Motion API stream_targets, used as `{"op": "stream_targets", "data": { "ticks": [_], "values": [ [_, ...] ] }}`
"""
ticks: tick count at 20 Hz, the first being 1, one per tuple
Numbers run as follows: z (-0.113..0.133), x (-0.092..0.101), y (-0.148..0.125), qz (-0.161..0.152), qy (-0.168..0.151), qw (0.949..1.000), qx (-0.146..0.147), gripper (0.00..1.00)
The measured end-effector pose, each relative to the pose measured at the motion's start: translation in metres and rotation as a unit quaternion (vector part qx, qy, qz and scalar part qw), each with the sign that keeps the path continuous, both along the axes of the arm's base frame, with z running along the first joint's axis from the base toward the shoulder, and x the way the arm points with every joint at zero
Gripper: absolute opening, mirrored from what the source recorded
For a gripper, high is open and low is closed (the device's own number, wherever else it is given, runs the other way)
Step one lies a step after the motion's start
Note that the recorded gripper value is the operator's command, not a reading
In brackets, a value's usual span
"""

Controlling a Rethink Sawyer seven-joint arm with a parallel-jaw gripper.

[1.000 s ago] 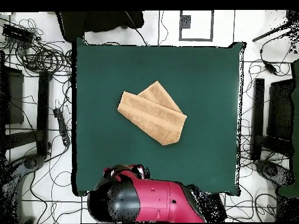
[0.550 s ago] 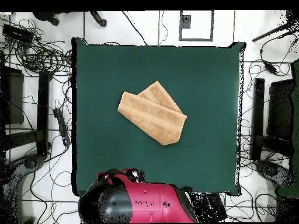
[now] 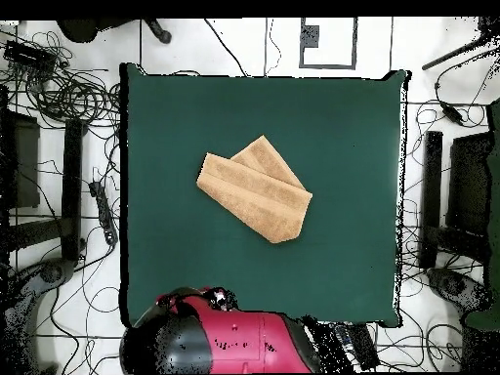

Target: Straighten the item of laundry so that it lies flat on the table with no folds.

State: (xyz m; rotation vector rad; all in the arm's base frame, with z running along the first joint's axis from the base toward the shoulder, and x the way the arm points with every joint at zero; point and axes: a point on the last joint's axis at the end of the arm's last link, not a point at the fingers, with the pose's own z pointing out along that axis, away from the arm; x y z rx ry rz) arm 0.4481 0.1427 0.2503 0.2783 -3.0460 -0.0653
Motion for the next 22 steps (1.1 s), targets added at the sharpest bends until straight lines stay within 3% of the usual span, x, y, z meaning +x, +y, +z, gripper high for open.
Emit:
{"op": "stream_targets", "data": {
  "ticks": [15,22],
  "values": [
    [-0.020,0.007,-0.083,-0.058,0.027,0.9979,-0.014,1.00],
    [-0.015,0.011,-0.089,-0.072,0.021,0.9971,-0.011,1.00]
  ]
}}
